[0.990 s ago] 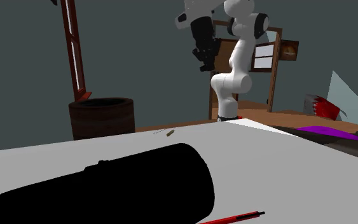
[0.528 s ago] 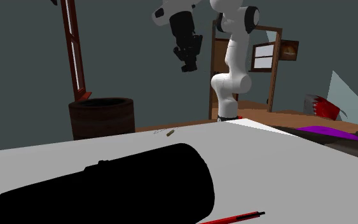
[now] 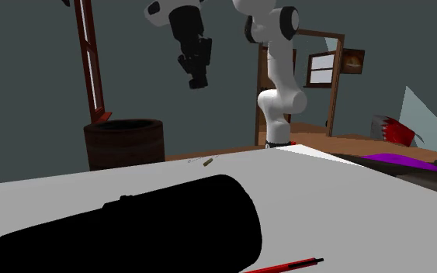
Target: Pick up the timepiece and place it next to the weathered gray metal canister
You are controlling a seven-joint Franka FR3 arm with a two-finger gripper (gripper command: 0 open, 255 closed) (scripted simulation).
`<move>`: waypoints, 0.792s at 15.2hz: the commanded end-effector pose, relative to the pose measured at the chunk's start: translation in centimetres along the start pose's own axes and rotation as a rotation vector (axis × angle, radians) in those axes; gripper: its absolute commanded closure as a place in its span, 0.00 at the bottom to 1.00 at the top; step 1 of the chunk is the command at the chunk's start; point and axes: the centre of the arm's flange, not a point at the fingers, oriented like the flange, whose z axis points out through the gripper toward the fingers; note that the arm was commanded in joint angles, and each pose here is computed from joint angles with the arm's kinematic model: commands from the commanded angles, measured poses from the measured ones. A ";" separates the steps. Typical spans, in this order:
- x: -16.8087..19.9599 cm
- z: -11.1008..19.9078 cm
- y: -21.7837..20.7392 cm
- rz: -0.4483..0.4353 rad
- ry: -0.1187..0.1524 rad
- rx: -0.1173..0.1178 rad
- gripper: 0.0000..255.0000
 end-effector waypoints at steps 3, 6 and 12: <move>5.3 -0.7 -0.2 0.001 0.001 0.000 1.00; 9.2 -1.2 -0.3 0.001 0.001 0.000 1.00; 11.6 0.6 0.2 0.001 0.001 0.000 1.00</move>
